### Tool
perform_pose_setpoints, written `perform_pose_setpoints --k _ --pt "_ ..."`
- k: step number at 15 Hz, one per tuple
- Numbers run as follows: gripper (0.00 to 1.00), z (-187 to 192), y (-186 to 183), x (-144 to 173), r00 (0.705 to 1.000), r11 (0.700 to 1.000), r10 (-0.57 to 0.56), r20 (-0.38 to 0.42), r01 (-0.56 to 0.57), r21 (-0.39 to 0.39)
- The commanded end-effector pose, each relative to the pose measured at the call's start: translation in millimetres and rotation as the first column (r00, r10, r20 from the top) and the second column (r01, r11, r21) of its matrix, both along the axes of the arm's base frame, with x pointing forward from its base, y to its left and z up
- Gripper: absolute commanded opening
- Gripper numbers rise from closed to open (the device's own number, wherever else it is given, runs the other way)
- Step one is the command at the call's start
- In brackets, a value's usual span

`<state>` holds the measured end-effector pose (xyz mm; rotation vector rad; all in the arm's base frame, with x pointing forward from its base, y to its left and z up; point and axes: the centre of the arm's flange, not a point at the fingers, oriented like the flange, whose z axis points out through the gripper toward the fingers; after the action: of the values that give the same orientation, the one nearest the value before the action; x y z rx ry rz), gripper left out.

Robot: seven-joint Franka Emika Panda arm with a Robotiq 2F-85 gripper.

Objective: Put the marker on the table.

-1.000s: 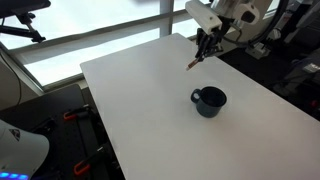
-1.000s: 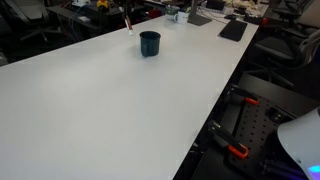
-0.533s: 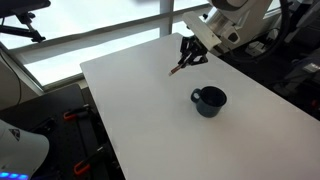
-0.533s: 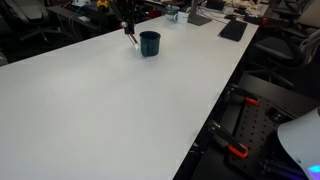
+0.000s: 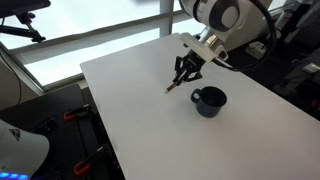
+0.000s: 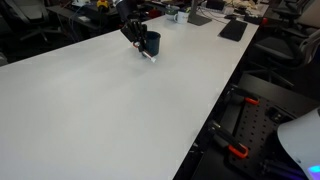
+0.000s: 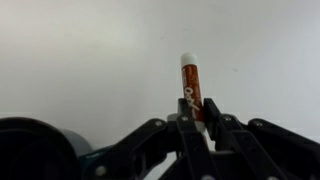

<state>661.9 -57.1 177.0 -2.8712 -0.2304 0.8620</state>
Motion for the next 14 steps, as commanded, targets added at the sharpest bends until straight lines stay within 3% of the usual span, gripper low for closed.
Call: perform_pose_setpoints --k 1,4,7,10,13,14 --pt "0.05 -17 7 12 0.999 0.98 0.044 0.028 -0.038 -0.195" --pt "0.05 -29 13 13 0.993 0.936 0.103 0.059 -0.076 -0.344" --pt "0.05 -36 19 14 0.987 0.9 0.145 0.076 -0.099 -0.425" --pt "0.05 -39 25 14 0.985 0.889 0.155 0.078 -0.105 -0.447" --pt "0.05 -38 26 14 0.986 0.906 0.153 0.064 -0.114 -0.408" --pt "0.44 -38 26 14 0.987 0.909 0.149 0.058 -0.113 -0.401"
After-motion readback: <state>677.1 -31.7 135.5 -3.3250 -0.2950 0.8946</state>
